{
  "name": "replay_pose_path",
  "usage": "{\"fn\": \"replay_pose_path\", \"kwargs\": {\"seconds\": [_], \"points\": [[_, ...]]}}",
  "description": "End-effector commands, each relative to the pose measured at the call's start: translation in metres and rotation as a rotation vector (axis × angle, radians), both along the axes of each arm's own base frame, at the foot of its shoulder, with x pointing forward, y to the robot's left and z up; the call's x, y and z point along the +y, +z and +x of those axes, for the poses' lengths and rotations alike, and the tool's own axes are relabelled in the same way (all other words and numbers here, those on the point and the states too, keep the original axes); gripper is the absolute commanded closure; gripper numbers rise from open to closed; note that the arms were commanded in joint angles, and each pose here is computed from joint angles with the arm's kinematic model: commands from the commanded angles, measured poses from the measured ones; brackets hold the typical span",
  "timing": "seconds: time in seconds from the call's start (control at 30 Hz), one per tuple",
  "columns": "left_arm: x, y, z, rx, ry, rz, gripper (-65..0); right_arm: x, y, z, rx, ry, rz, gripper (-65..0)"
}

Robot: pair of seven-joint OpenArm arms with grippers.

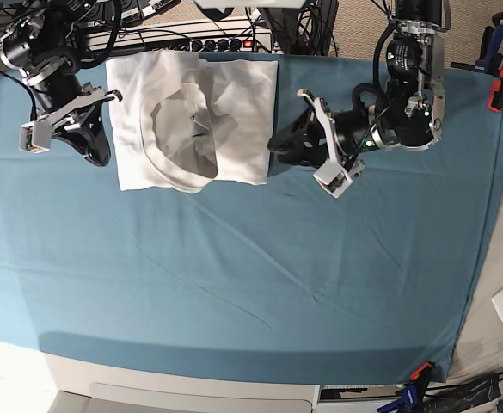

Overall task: Fold the T-shirt properly
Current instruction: 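Release the collar fold and raise the right gripper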

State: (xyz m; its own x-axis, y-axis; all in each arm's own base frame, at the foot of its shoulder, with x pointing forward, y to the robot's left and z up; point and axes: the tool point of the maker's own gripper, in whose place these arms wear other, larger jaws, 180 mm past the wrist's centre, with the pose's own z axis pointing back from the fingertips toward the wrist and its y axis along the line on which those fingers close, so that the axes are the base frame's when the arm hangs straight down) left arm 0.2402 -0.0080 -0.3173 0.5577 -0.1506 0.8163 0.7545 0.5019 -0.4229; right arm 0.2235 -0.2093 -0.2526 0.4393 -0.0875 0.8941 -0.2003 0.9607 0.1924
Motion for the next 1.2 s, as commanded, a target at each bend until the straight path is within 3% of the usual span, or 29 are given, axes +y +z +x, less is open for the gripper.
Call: {"fn": "replay_pose_path", "kwargs": {"seconds": [0.0,0.2,0.4,0.5,0.67,0.97,1.17], "points": [[-0.002,0.015,0.005,-0.039,0.002,-0.042,-18.5,-0.002,0.01,0.003,-0.04,-0.001,-0.02,0.0],[-0.002,0.015,0.005,-0.038,0.002,-0.041,-18.5,-0.018,0.003,-0.011,-0.008,-0.055,-0.056,0.0],[-0.002,0.015,0.005,-0.039,0.002,-0.042,-18.5,-0.074,-0.014,-0.024,0.103,-0.328,-0.169,0.0],[-0.002,0.015,0.005,-0.039,0.003,-0.042,-18.5,-0.082,-0.02,-0.028,0.139,-0.373,-0.18,0.0],[-0.002,0.015,0.005,-0.039,0.003,-0.042,-18.5,-0.071,-0.046,-0.034,0.219,-0.335,-0.142,0.0],[-0.002,0.014,0.005,-0.038,0.003,-0.037,-18.5,0.003,-0.078,-0.027,0.305,-0.111,-0.061,0.0],[-0.002,0.014,0.005,-0.038,0.003,-0.037,-18.5,0.031,-0.086,-0.026,0.332,-0.025,-0.046,0.0]]}}
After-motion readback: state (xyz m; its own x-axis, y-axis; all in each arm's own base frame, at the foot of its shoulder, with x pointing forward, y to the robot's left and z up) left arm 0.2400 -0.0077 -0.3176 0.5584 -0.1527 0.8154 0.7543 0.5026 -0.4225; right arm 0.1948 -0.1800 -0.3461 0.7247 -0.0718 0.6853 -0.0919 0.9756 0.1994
